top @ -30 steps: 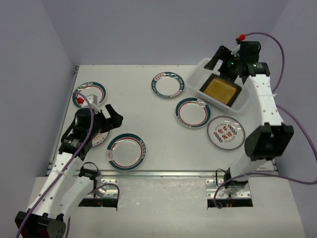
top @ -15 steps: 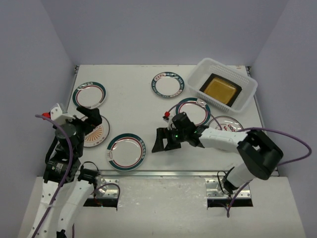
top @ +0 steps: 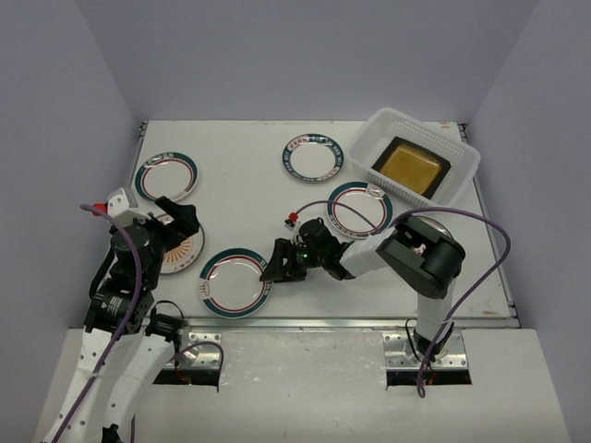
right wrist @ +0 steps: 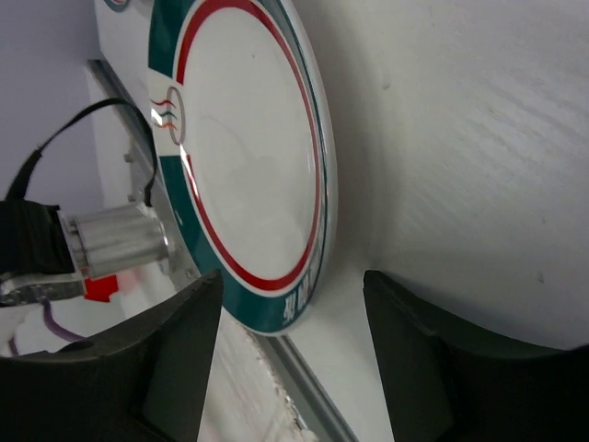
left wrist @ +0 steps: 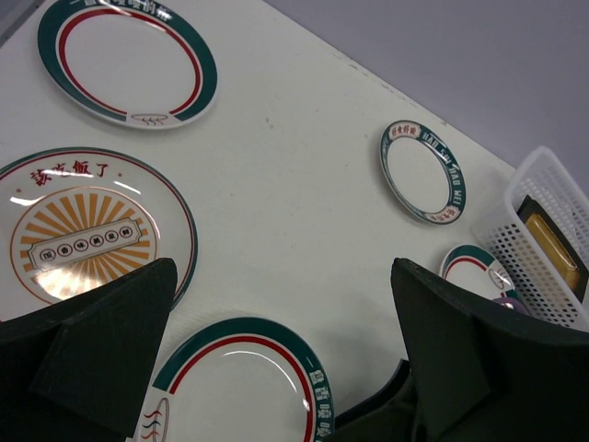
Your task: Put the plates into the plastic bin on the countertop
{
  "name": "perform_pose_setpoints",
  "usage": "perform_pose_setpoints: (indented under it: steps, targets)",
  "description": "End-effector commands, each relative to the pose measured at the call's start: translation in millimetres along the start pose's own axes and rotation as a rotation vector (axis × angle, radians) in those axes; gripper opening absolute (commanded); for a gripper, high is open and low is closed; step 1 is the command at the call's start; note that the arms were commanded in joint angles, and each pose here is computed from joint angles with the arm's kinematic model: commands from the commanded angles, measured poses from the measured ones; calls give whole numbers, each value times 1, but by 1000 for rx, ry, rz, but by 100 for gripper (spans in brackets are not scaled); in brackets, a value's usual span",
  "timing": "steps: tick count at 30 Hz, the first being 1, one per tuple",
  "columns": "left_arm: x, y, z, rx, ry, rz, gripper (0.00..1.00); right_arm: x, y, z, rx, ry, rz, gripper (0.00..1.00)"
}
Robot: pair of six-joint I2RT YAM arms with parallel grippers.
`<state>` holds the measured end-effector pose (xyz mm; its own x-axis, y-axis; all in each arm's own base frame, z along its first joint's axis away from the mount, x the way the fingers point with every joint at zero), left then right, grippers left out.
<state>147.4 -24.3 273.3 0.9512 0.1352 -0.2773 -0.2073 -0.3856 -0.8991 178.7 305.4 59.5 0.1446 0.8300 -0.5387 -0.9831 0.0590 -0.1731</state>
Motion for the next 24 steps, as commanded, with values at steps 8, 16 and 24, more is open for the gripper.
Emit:
perform_pose_setpoints:
  steps: [8, 16, 24]
  targets:
    - [-2, -4, -6, 9, 73, -32, 100, 31, -1, -30, 102, 104, -43, 7]
    - [-4, -5, -6, 10, 73, -42, 100, -6, -11, 4, 83, -7, -88, 0]
    - [-8, -6, -6, 7, 87, -53, 100, -153, -104, 37, 42, 14, -419, 0]
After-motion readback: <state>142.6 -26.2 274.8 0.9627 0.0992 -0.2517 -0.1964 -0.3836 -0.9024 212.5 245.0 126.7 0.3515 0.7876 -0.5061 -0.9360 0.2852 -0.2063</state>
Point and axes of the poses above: each gripper's point midway between its finger pads, its own x axis out along the fingers, its own z axis along the line the jaws close on, y = z × x, the point moved 9 cm from there along -x, back along the fingers, and after that the axes turned 8 degrees about x, right-handed, at the moved point
